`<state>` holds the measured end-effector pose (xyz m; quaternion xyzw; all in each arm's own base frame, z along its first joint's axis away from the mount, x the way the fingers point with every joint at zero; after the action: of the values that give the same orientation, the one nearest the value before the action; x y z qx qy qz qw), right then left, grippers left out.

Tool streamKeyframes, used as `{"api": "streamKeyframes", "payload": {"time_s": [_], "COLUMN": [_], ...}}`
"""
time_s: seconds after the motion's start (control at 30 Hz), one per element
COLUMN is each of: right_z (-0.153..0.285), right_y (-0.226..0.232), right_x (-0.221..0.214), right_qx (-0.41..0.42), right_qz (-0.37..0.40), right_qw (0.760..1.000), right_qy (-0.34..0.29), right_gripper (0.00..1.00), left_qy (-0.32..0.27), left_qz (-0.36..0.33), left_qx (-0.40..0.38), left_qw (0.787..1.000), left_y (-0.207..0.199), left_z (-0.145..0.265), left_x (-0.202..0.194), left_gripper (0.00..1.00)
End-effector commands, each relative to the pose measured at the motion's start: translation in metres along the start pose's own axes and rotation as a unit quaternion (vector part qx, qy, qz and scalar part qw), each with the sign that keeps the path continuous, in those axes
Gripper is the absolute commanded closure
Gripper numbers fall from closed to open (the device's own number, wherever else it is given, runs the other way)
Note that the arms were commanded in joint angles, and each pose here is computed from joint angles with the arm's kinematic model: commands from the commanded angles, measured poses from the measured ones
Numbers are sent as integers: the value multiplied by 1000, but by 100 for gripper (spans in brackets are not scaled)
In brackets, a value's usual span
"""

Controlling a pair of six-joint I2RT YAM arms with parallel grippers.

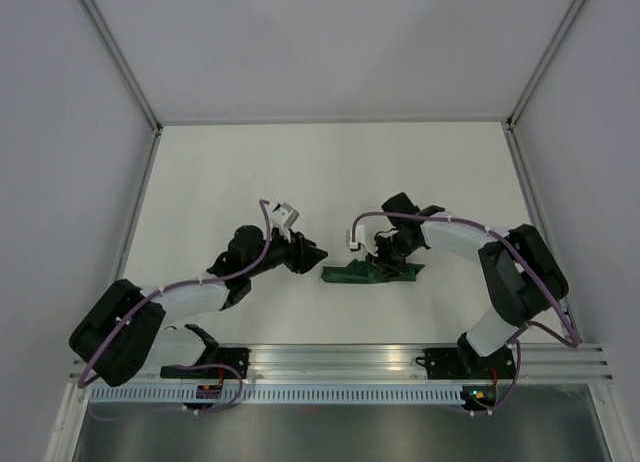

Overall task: Fold the napkin, place the utensils inside, and roll it up
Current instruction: Roll the napkin with the utensil

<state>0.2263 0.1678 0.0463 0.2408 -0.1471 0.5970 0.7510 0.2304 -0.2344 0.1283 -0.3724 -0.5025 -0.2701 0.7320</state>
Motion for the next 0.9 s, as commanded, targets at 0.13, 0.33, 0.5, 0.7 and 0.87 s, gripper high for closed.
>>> {"api": "streamKeyframes", "payload": {"time_s": [0.13, 0.33, 0.5, 0.7, 0.87], "right_z": [-13, -15, -16, -17, -17], "right_y": [-3, -4, -5, -9, -13], "right_x": [-23, -23, -23, -23, -22], "right_qx": [40, 80, 102, 127, 139], "right_qz": [-21, -40, -56, -71, -84], "right_qw": [998, 994, 991, 986, 983], "right_qy": [55, 69, 70, 82, 81], "right_gripper": [73, 70, 71, 64, 66], "left_qy": [-52, -3, 33, 112, 152], "left_qz": [-106, -179, -253, -323, -360], "left_qx": [-31, -65, -84, -110, -123], "left_qw": [993, 982, 963, 933, 912], "left_y": [-38, -61, -76, -84, -84], "left_z": [-5, -22, -39, -65, -85], "left_x": [14, -1, -5, -26, -40], "left_gripper": [44, 44, 43, 41, 41]}}
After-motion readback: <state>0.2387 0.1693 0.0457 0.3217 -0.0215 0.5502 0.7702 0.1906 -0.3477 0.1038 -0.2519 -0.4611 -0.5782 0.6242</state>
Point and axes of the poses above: each gripper's point midway between its finger pads, its own z axis back along the fingers, its own y axis along the line the jaws close on, x = y × z, the point moved 4 cm from there along z, back along the fingers, and after that the axes turned 7 degrees about -z, right-handed, at the moved point
